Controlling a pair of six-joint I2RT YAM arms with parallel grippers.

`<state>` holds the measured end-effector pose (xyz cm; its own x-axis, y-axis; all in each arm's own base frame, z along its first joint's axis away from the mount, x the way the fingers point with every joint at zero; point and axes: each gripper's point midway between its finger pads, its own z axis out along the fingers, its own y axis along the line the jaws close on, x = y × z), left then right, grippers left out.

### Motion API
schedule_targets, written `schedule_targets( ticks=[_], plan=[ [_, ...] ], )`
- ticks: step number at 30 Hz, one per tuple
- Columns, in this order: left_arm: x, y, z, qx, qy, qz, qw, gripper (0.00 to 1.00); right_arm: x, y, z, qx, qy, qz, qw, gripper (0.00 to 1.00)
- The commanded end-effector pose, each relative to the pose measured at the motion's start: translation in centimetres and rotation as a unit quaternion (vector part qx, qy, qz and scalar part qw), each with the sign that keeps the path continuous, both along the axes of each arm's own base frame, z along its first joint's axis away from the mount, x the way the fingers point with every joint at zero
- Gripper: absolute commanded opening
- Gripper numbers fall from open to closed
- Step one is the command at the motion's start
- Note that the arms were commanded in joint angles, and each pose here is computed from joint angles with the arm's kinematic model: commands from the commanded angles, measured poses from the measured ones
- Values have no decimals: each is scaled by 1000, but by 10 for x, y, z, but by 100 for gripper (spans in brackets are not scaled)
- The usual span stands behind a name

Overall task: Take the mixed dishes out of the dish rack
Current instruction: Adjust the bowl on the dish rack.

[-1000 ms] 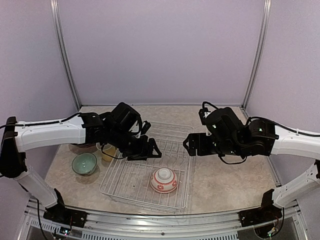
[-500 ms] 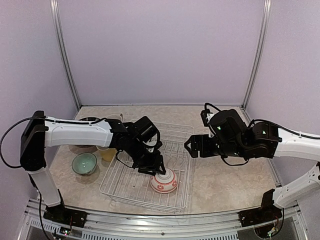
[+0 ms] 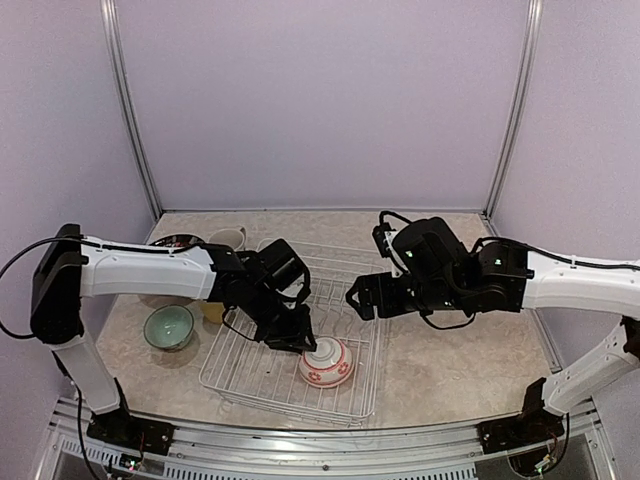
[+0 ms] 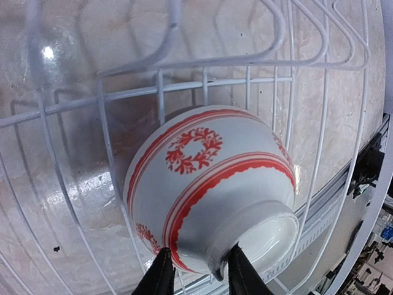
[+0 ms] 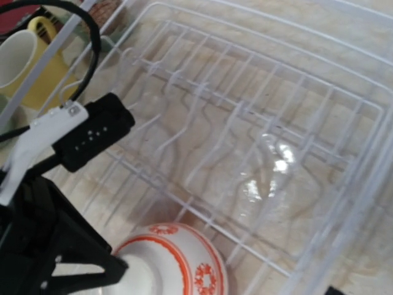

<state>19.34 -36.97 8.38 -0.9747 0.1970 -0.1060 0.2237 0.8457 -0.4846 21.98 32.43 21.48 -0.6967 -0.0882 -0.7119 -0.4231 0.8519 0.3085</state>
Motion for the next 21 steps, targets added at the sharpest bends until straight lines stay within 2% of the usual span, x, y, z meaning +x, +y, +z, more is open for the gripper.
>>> schedule_targets(
  ticks=[1, 4, 10, 17, 21],
  plan=[
    [-2, 42, -29, 55, 16, 53, 997, 26, -1, 25, 6, 34, 8, 37, 999, 87],
    [0, 49, -30, 42, 20, 73, 996, 23, -6, 40, 2, 53, 22, 60, 997, 87],
    [-4, 58, -35, 45, 24, 80, 995, 21, -16, 62, -4, 92, 56, 94, 990, 88],
    [-3, 58, -38, 45, 24, 82, 995, 21, -26, 75, -33, 132, 154, 86, 975, 89],
    [-4, 61, -40, 49, 23, 84, 995, 21, -26, 70, -54, 117, 200, 51, 971, 86]
  ],
)
